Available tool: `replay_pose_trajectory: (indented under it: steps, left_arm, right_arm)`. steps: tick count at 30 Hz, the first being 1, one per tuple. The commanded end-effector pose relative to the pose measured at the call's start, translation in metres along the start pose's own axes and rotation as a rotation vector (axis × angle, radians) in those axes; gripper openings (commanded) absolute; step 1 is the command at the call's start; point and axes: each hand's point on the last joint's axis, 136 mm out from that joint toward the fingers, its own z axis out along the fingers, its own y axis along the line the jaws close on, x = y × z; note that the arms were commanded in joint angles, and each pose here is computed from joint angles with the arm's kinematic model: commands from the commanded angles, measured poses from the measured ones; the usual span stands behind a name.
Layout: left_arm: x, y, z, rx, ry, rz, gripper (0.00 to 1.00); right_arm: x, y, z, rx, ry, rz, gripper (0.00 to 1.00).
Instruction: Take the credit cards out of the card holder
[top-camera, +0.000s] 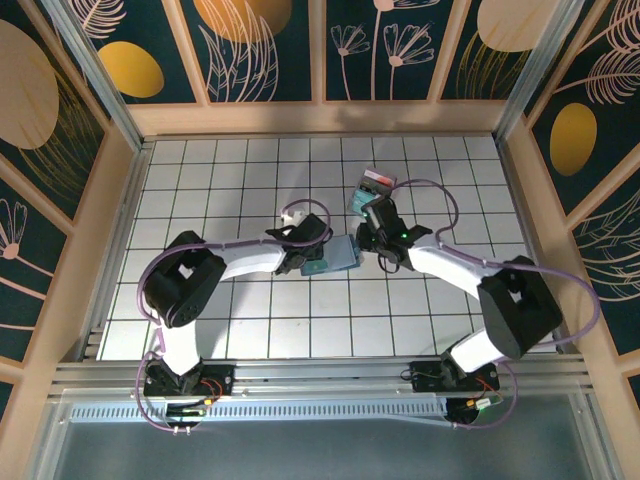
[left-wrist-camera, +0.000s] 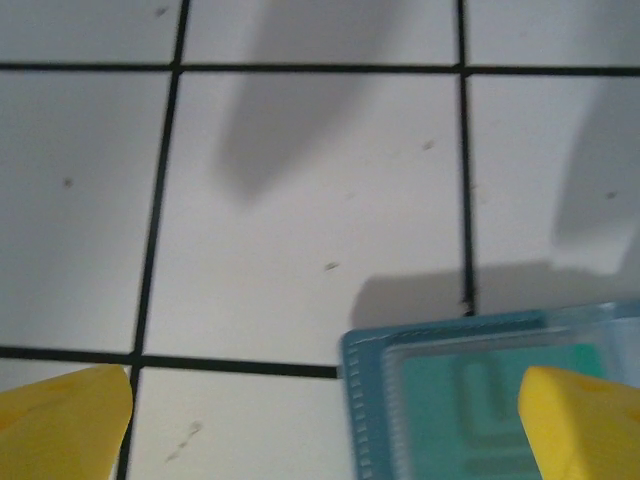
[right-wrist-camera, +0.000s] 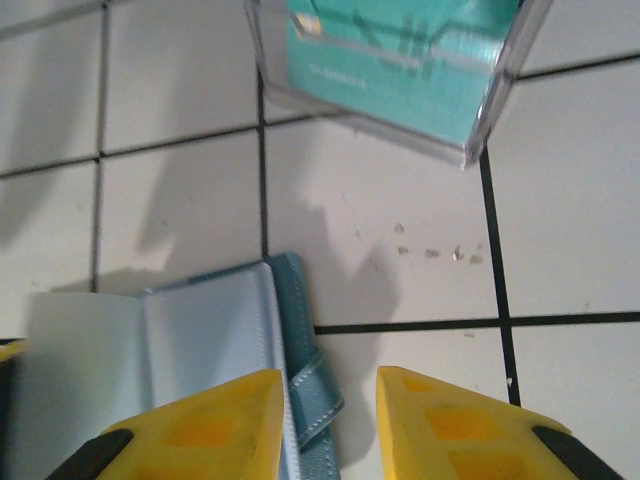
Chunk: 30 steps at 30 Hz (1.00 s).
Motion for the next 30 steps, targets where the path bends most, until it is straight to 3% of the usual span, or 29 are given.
replay_pose_trajectory:
  steps: [1, 13, 18, 25, 30]
  left_arm:
    - [-0.005, -0.013, -0.004, -0.022, -0.019, 0.073, 0.99]
    - [0.003, -0.061, 0.010, -0.033, -0.010, 0.204, 0.99]
    - [-0.007, -0.061, 0.000, -0.026, -0.043, 0.159, 0.99]
    - [-0.030, -0.028, -0.038, -0.012, -0.103, 0.014, 0.99]
    - [-0.015, 0.023, -0.028, -0.073, -0.045, -0.057, 0.99]
  right_arm:
    - [-0.021, -0.003, -0.019, -0.005, -0.107, 0.045, 0.31]
    - [-0.046, -0.012, -0.064, -0.048, -0.297, 0.117, 0.32]
    - [-0.047, -0.012, -0.069, -0.053, -0.305, 0.114, 0.33]
    - [-0.038, 0.002, -0.061, -0.111, -0.228, 0.089, 0.33]
    - [-0.023, 0.029, -0.045, -0.207, -0.120, 0.047, 0.32]
